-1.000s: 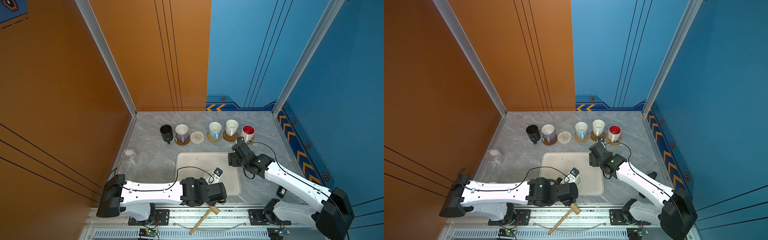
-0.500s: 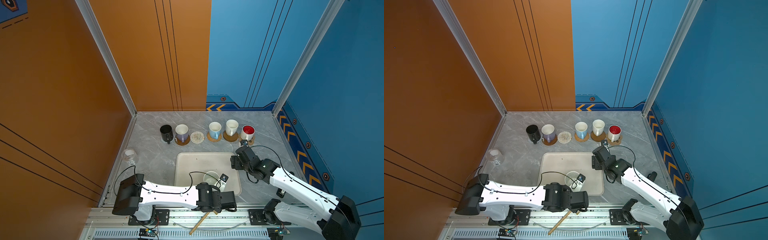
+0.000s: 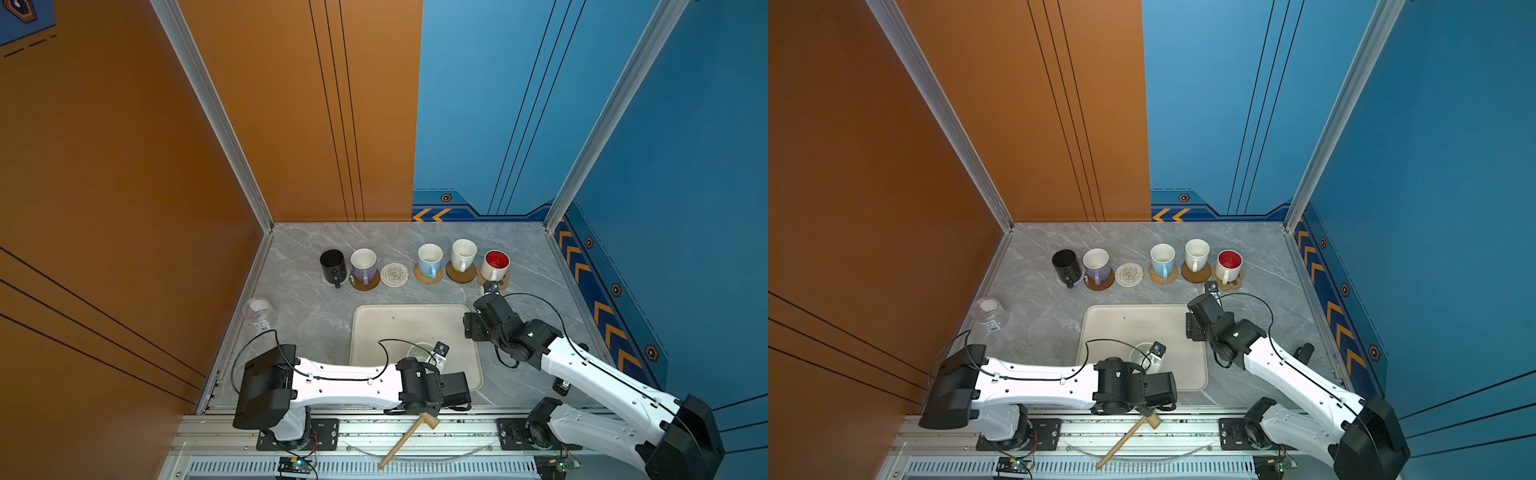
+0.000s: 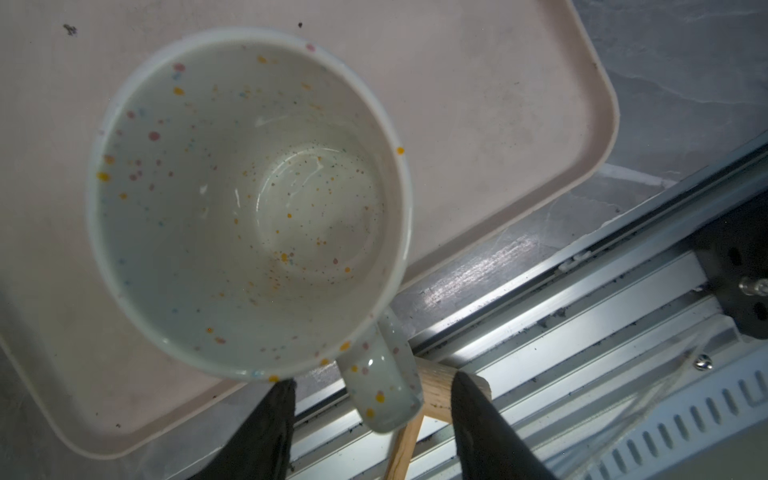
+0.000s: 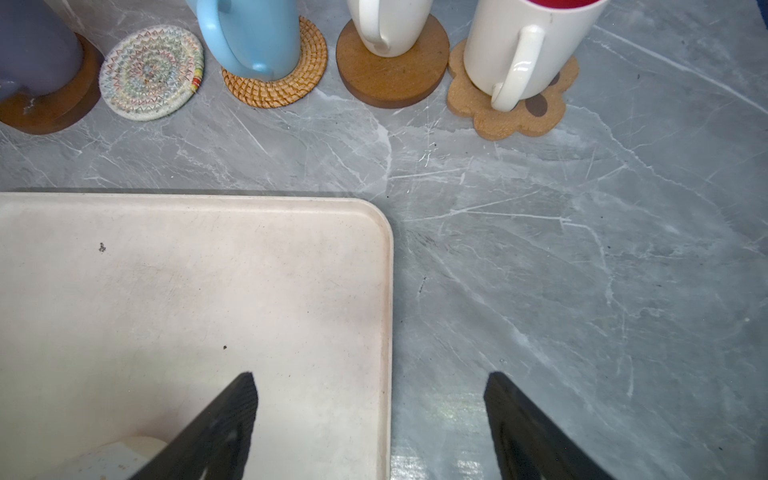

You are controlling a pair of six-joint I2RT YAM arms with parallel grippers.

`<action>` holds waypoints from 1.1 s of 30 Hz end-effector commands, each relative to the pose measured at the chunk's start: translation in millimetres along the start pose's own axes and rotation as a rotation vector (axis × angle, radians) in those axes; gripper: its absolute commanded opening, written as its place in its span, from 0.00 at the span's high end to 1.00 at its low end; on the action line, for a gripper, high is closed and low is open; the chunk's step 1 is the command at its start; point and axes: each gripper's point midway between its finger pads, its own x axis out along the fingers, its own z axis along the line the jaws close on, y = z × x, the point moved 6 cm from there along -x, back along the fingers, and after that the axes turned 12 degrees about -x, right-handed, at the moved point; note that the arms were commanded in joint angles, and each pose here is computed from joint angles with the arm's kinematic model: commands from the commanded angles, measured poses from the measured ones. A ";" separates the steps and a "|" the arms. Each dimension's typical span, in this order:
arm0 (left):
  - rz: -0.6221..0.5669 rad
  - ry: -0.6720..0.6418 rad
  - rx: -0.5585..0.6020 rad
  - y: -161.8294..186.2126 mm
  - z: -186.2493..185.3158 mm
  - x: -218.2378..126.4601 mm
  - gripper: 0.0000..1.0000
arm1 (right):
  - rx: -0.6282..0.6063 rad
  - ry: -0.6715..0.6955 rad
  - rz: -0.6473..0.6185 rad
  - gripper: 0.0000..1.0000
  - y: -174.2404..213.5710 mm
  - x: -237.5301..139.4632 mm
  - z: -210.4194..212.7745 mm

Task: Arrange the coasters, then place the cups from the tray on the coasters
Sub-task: 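Lower left gripper into the speckled white mug on the tray and grasp it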

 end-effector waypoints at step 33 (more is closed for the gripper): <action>-0.018 -0.123 -0.083 -15.8 39.8 15.5 0.86 | 0.052 0.024 -0.001 0.15 6.5 8.0 -6.3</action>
